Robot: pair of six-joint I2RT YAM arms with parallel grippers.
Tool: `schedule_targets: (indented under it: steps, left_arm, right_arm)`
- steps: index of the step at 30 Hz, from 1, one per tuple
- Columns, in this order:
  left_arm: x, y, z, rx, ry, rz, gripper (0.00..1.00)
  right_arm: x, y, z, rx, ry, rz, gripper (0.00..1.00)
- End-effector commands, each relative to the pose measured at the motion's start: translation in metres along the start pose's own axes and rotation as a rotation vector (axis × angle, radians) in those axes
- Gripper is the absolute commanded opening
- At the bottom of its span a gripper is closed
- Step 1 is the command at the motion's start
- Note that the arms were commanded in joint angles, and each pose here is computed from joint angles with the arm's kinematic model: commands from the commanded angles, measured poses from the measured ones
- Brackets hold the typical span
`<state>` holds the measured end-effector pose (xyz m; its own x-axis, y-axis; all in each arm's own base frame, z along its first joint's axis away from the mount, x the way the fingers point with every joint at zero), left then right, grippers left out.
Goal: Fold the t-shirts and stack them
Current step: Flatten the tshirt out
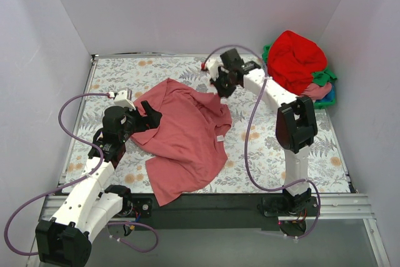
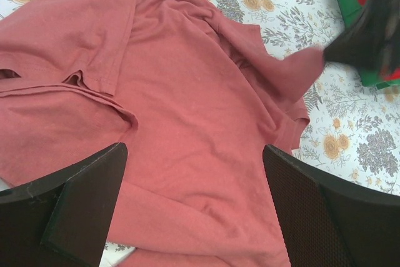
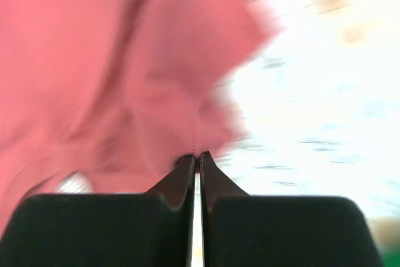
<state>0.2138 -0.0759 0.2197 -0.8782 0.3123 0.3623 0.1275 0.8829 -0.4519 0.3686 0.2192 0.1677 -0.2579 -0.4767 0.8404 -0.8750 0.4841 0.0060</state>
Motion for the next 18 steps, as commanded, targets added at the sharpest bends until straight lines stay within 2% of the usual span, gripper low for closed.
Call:
schedule_targets:
  steps: [1, 2, 4, 5, 8, 10, 11, 12, 14, 15, 16, 17, 18]
  left_arm:
    - [0.0, -0.002, -0.002, -0.024, -0.014, 0.018, 0.89]
    - [0.0, -0.002, -0.002, -0.023, -0.016, 0.017, 0.89]
    - [0.001, -0.002, -0.002, -0.024, -0.018, 0.016, 0.89]
    - [0.001, -0.001, -0.002, -0.026, -0.016, 0.014, 0.89]
    - [0.0, -0.002, -0.001, -0.024, -0.013, 0.017, 0.89]
    - [0.0, -0.002, -0.001, -0.024, -0.011, 0.018, 0.89]
    - [0.0, -0.002, -0.001, -0.024, -0.009, 0.018, 0.89]
    - [0.0, -0.002, -0.001, -0.026, -0.009, 0.022, 0.89]
    - [-0.001, -0.002, 0.001, -0.024, -0.001, 0.025, 0.89]
    - [-0.001, -0.003, 0.0, -0.024, 0.0, 0.033, 0.89]
    - [-0.001, -0.003, 0.001, -0.024, 0.006, 0.038, 0.89]
    - [-0.002, -0.003, 0.001, -0.024, 0.01, 0.043, 0.89]
    - [-0.002, -0.004, 0.002, -0.025, 0.015, 0.051, 0.89]
  right_arm:
    - [0.075, -0.084, -0.052, -0.079, -0.156, 0.462, 0.01]
    - [0.087, -0.094, -0.06, -0.091, -0.196, 0.553, 0.01]
    - [0.099, -0.111, -0.059, -0.101, -0.19, 0.744, 0.01]
    - [0.099, -0.121, -0.054, -0.125, -0.181, 0.773, 0.01]
    - [0.092, -0.137, -0.041, -0.162, -0.149, 0.783, 0.28]
    - [0.092, -0.141, -0.035, -0.167, -0.131, 0.792, 0.37]
    - [0.093, -0.141, -0.033, -0.165, -0.126, 0.787, 0.52]
    - [0.093, -0.139, -0.031, -0.158, -0.124, 0.772, 0.54]
    - [0.093, -0.124, -0.03, -0.126, -0.152, 0.646, 0.66]
    - [0.091, -0.115, -0.026, -0.118, -0.148, 0.581, 0.66]
    - [0.085, -0.101, -0.027, -0.084, -0.189, 0.435, 0.71]
    - [0.091, -0.091, -0.027, -0.047, -0.213, 0.368, 0.77]
    - [0.078, -0.078, -0.012, -0.036, -0.191, 0.265, 0.79]
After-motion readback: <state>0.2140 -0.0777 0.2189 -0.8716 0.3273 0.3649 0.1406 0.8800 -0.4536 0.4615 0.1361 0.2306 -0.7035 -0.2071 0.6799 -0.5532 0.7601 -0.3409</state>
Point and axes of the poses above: each gripper's point midway between its finger pads, its own x axis back along the fingers, its own y axis along the line the jaws close on, z = x × y, the point moved 9 cm from there along x, back along the fingers, and after that the axes turned 1 degree about x, right-handed, at the moved point
